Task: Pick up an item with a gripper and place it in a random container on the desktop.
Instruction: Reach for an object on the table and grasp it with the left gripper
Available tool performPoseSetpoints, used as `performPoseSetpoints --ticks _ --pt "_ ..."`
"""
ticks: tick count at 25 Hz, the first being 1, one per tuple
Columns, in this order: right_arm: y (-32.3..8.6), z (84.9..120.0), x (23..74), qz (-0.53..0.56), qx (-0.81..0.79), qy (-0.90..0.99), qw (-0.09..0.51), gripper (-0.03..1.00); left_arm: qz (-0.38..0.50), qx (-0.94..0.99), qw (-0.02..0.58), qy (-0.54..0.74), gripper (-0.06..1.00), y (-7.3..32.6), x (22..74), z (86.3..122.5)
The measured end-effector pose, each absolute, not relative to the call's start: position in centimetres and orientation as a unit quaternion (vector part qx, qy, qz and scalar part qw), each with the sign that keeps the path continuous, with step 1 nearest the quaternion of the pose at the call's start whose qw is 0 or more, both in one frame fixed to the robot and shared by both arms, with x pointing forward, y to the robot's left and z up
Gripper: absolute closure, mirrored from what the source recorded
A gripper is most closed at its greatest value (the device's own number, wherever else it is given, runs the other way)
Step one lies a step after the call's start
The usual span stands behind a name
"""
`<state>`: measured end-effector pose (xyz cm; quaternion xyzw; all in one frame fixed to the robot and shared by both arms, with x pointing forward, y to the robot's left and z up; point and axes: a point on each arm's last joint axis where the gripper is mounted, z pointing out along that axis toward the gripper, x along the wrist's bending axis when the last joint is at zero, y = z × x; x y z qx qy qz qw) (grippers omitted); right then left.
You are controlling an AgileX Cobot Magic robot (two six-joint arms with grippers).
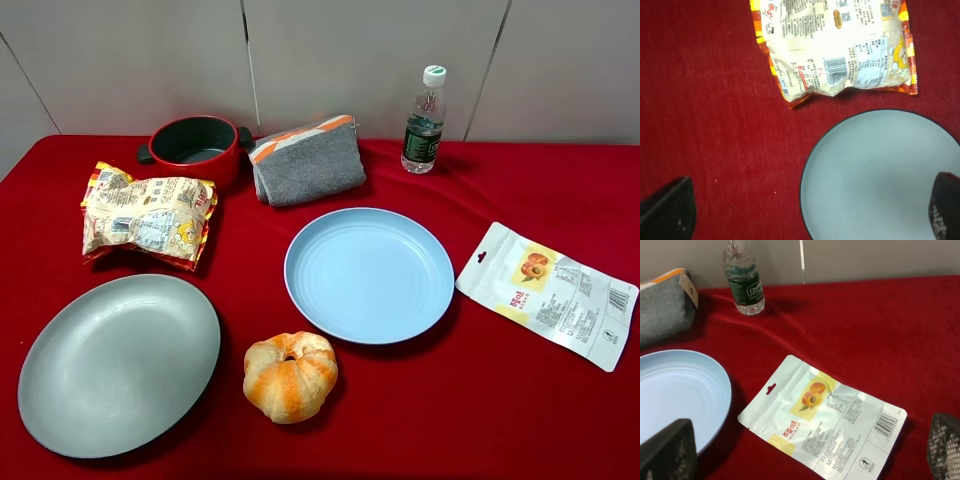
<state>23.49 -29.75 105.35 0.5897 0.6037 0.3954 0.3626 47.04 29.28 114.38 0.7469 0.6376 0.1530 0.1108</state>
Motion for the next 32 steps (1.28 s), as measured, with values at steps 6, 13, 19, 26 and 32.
performPoseSetpoints --ticks 6,13,19,26,32 --pt "-29.7 105.4 23.5 0.395 0.590 0.604 0.363 0.28 0.106 0.762 0.064 0.635 -0.03 29.1 50.2 111.1" --pt "-29.7 105.4 23.5 0.395 0.590 0.604 0.363 0.28 0.064 0.776 0.024 0.627 -0.05 28.9 53.0 107.3" --pt "-29.7 105.4 23.5 0.395 0.590 0.604 0.363 0.28 0.052 0.784 0.013 0.619 -0.05 28.8 55.3 104.3" --pt "-29.7 105.4 23.5 0.395 0.590 0.604 0.363 0.28 0.062 0.804 0.007 0.591 -0.05 27.4 57.4 101.2" --pt "-29.7 105.4 23.5 0.395 0.590 0.604 0.363 0.28 0.061 0.816 0.003 0.574 -0.05 26.3 59.0 98.2"
